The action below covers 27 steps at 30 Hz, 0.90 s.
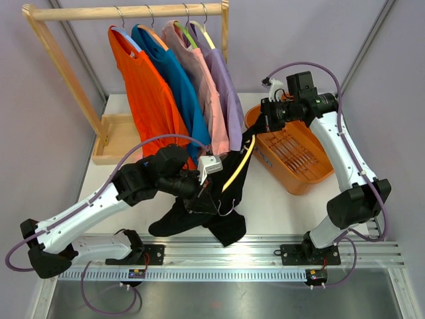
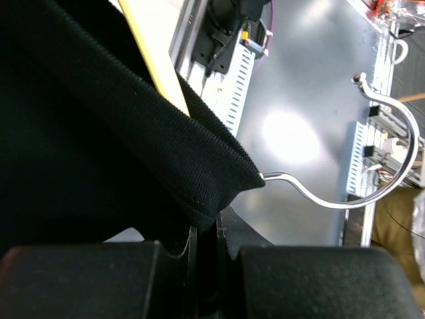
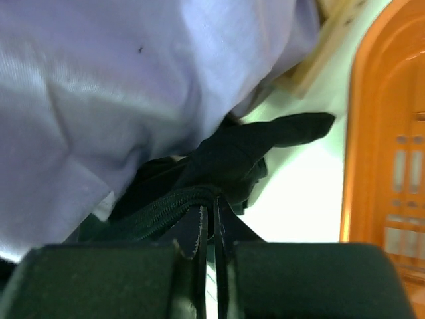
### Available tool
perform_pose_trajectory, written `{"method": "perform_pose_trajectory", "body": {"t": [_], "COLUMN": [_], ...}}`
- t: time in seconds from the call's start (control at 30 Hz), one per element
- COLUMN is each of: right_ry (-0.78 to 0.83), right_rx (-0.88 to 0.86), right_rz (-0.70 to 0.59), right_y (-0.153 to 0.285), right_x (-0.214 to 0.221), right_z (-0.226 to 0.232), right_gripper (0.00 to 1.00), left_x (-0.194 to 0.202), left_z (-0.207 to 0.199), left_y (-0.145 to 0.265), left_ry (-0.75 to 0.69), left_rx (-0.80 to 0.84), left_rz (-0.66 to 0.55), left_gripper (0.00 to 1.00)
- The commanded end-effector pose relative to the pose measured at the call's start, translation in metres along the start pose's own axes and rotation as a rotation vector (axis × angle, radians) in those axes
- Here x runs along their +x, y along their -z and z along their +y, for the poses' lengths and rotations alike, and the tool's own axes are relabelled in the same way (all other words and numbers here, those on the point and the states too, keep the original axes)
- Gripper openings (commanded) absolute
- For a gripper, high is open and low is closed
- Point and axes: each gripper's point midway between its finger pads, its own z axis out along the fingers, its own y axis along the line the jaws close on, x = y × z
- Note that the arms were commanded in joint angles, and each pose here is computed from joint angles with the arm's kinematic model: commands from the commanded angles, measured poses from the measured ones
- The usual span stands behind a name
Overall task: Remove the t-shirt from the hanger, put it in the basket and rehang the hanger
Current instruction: Remove the tshirt from the hanger
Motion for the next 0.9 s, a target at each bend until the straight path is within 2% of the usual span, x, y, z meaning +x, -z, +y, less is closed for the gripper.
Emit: {"method": "perform_pose_trajectory", "body": {"t": [0.0, 0.1, 0.13, 0.23, 0.43, 0.5, 0.67, 0.87], "right_ry": [0.086, 0.016, 0.019, 0.069, 0.022, -0.012, -0.104, -0.292], "right_rx": [0.173, 0.082, -0.013, -0.149, -0.324, -0.347, -0.333, -0.334], "right_rz": [-0.207, -0.189, -0.178, -0.147, -0.118, -0.109, -0.092, -0.073], "right_y": [0.006, 0.007, 0.007, 0.008, 0.002, 0.0, -0.009, -0.013], "right_x": [-0.057, -0.051, -0.048, -0.035, -0.014, -0.01, -0.002, 0.007], "right_z": [-0.078, -0.096, -0.086, -0.071, -0.049, -0.047, -0.058, -0.077], "right_gripper": [0.0, 0.0, 0.0, 0.0, 0.0, 0.0, 0.0, 0.0], "left_x": [0.011, 0.002, 0.001, -0.009, -0.036, -0.047, -0.061, -0.083], "left_z": [-0.1, -0.11, -0.114, -0.122, -0.13, -0.133, -0.138, -0.151], "left_y": [0.055, 0.067, 0.07, 0.077, 0.09, 0.098, 0.106, 0.128], "left_ry": [-0.127, -0.152, -0.145, -0.134, -0.092, -0.114, -0.092, -0.124], "left_rx": [0.397, 0.411, 0.427, 0.461, 0.553, 0.576, 0.619, 0.658], "left_rz": [0.032, -0.002, -0.008, -0.073, -0.251, -0.317, -0.359, -0.425], "left_gripper": [0.0, 0.0, 0.0, 0.0, 0.0, 0.0, 0.0, 0.0]}}
